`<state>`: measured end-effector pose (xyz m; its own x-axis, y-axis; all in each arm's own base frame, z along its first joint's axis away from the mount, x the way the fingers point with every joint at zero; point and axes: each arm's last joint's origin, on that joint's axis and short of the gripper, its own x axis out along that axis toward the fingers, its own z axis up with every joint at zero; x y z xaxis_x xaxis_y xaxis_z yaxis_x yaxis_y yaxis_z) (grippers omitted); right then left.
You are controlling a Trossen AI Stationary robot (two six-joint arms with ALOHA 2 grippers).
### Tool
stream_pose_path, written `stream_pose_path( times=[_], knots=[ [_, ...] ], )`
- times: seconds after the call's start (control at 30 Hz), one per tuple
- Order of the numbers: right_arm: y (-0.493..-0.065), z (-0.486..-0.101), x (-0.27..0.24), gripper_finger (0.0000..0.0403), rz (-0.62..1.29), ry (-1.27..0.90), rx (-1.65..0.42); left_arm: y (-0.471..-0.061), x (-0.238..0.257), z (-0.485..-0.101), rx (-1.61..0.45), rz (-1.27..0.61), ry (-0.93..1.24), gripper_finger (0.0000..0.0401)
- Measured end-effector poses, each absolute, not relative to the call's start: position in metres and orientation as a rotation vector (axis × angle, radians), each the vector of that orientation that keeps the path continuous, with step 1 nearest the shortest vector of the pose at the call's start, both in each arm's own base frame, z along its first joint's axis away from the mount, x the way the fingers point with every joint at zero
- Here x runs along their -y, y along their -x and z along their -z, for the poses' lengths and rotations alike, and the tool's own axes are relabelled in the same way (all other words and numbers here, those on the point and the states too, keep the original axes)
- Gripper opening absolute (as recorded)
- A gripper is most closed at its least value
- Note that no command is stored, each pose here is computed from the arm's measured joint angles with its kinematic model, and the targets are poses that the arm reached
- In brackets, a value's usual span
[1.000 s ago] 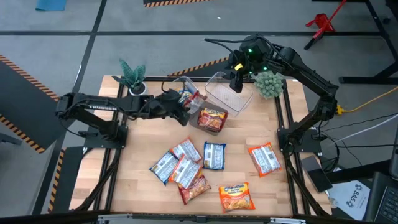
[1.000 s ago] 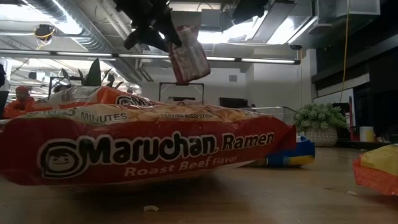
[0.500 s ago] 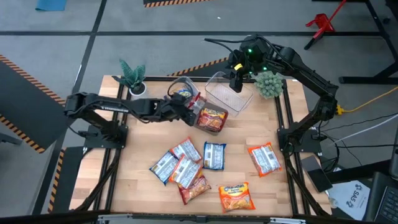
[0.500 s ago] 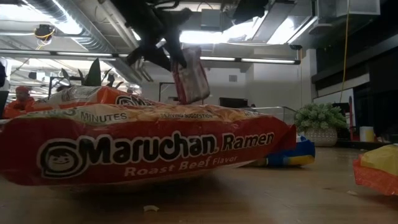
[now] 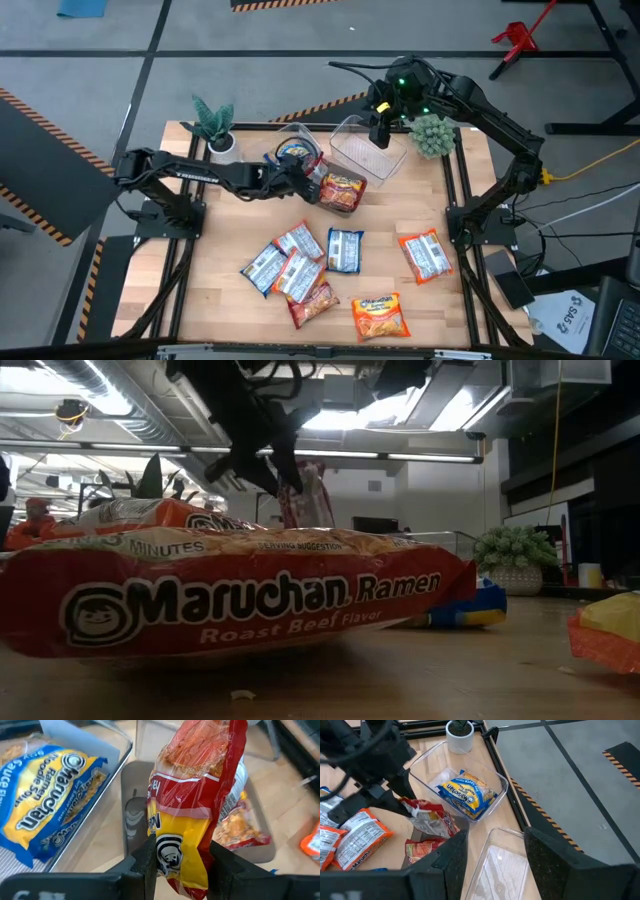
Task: Sort Maruchan noodles
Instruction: Put the red noodle pack into the gray bin, then put the blue noodle pack into the left transparent bin
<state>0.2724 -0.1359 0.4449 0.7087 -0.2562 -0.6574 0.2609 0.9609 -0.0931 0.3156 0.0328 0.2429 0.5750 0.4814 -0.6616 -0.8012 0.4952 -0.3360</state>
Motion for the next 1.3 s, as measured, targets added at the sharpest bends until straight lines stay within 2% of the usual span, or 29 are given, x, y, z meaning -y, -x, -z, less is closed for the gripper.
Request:
stream_pose_path(
  times=[0.5, 0.73, 1.03, 1.13, 1.3],
  knots=[
    [-0.272, -0.445, 0.136, 0.0184, 0.284, -0.008, -0.729, -0.325, -0.039, -0.221, -0.59, -0.847, 0.704, 0.0121],
    [-0.273, -0.444, 0.134, 0.0184, 0.232, -0.03, -0.724, -0.324, -0.048, -0.22, -0.597, -0.855, 0.72, 0.0153],
    [-0.269, -0.44, 0.131, 0.0184, 0.187, -0.065, -0.778, -0.322, -0.059, -0.221, -0.598, -0.867, 0.735, 0.0215],
    [-0.267, -0.437, 0.128, 0.0184, 0.119, -0.107, -0.803, -0.321, -0.065, -0.228, -0.603, -0.793, 0.717, 0.0227],
    [-0.263, -0.434, 0.123, 0.0184, 0.037, -0.165, -0.841, -0.31, -0.066, -0.254, -0.618, -0.556, 0.689, 0.023]
  ],
)
